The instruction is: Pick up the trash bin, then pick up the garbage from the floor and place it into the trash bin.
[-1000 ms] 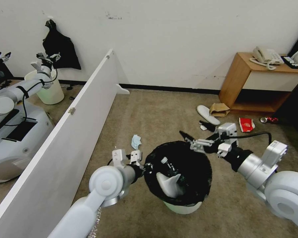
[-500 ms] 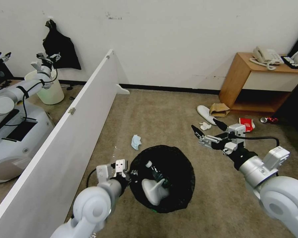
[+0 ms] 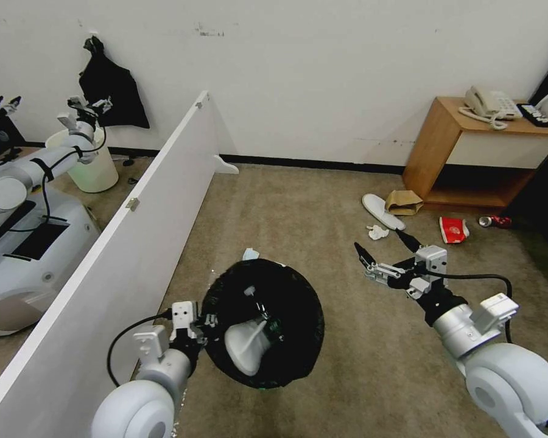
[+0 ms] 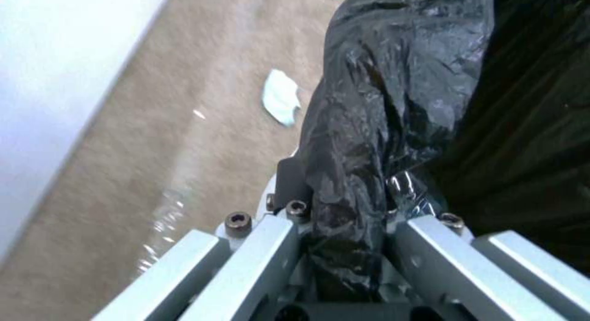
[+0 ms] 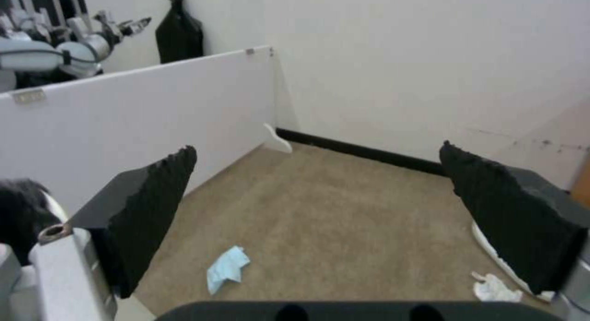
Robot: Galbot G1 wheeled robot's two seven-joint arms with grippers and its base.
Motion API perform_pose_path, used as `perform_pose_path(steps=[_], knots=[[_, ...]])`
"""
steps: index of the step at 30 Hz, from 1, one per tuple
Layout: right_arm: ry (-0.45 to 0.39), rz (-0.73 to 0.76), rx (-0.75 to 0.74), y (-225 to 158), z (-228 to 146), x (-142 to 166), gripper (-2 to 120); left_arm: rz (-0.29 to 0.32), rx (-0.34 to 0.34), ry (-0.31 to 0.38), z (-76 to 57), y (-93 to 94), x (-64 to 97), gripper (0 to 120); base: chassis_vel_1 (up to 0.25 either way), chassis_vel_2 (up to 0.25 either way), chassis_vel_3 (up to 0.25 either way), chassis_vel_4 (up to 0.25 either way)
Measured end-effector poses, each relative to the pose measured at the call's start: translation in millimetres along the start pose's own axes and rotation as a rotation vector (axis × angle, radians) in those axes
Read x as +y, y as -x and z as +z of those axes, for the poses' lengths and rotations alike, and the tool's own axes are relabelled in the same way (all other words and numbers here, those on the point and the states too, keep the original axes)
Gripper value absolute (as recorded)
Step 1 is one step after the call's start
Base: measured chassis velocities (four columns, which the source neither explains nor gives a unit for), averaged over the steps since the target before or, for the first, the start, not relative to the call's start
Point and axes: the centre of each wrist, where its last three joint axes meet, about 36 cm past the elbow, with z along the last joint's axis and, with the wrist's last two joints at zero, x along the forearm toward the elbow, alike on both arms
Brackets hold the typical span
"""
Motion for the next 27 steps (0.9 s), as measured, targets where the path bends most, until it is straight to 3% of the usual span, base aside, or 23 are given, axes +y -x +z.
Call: perform_pose_path(steps=[2,7,27], knots=[[-0.029,0.022,0.001,-5,11,3,100,-0.017,-0.054,0.043,5.4,-6.6,11.3,2,0.000,0.000,0.000,0.000],[-0.060,0.058,0.008,-15,24,11,100,-0.023,-0.091,0.066,8.6,-10.1,21.8,2,0.000,0.000,0.000,0.000],[-0.122,0.146,-0.027,-34,54,38,100,-0.024,-0.152,0.120,26.3,-13.9,31.4,2,0.000,0.000,0.000,0.000]])
